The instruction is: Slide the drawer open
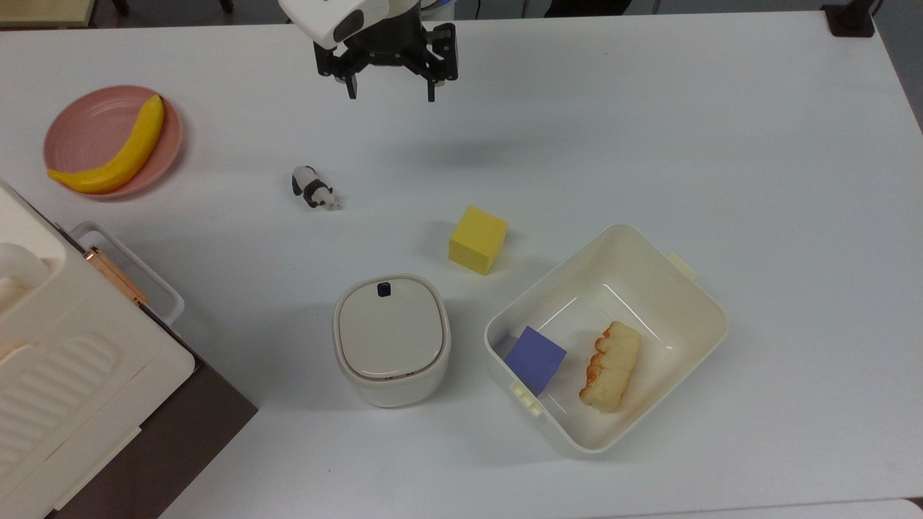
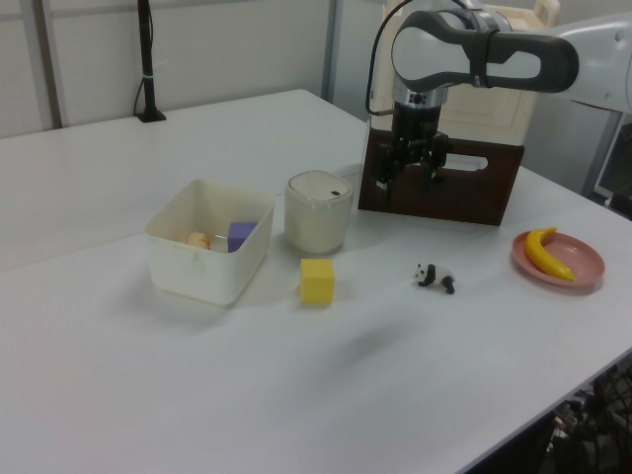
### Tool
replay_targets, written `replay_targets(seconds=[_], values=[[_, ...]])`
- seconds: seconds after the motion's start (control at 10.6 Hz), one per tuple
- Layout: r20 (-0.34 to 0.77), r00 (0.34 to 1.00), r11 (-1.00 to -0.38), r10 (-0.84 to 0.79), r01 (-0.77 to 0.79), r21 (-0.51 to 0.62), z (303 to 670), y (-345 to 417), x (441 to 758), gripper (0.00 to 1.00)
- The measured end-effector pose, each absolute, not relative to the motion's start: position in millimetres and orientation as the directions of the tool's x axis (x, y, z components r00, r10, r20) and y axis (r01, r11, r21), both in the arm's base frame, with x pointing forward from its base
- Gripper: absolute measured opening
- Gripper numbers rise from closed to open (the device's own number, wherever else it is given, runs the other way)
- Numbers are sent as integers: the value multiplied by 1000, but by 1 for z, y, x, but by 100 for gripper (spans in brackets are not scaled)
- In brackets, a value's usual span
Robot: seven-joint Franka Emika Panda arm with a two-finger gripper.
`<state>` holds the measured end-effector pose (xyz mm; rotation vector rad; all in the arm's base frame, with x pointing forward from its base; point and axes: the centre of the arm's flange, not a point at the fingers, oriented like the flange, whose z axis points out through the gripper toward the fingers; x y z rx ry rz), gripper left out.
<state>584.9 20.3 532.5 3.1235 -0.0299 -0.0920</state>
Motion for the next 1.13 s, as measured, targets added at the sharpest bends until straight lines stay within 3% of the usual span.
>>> replay_targets(seconds=[0.85, 1.13], values=[[-39, 999, -1000, -21, -20, 16, 534, 19, 587, 95], [15, 988, -986, 157, 155, 65, 530, -9, 600, 95]])
